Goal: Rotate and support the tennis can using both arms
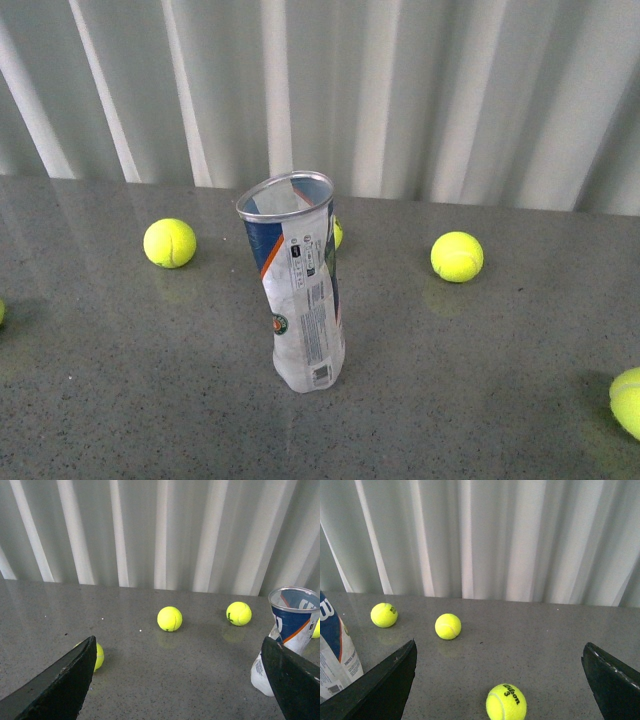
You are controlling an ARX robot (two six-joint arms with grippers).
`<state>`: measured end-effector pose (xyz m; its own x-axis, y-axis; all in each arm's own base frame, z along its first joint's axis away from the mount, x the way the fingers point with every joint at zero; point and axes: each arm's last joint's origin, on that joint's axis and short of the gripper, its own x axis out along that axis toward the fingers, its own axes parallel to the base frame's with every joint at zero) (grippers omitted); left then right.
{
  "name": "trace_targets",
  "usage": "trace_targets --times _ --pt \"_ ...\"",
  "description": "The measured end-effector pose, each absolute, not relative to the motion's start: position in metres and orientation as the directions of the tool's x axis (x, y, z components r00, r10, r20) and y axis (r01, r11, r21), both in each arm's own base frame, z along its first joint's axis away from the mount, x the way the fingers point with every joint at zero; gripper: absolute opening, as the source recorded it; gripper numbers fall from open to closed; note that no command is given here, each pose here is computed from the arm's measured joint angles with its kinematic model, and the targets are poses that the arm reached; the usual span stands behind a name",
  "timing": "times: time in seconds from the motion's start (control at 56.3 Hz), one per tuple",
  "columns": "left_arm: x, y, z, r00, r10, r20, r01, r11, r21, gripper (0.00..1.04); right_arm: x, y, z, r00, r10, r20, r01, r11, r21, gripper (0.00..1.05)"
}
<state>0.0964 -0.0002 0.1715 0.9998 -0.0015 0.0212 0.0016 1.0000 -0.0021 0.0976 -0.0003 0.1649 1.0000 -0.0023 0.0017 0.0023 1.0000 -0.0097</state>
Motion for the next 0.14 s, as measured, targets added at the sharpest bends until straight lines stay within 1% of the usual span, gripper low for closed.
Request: trace_targets --times 0.142 --pt "0.0964 -0.0002 0.1715 1.0 -0.002 0.021 0.002 1.0 -0.002 0.98 0.0976 -0.0003 0.1649 1.0 -0.002 0.002 0.002 1.0 -0.01 0.97"
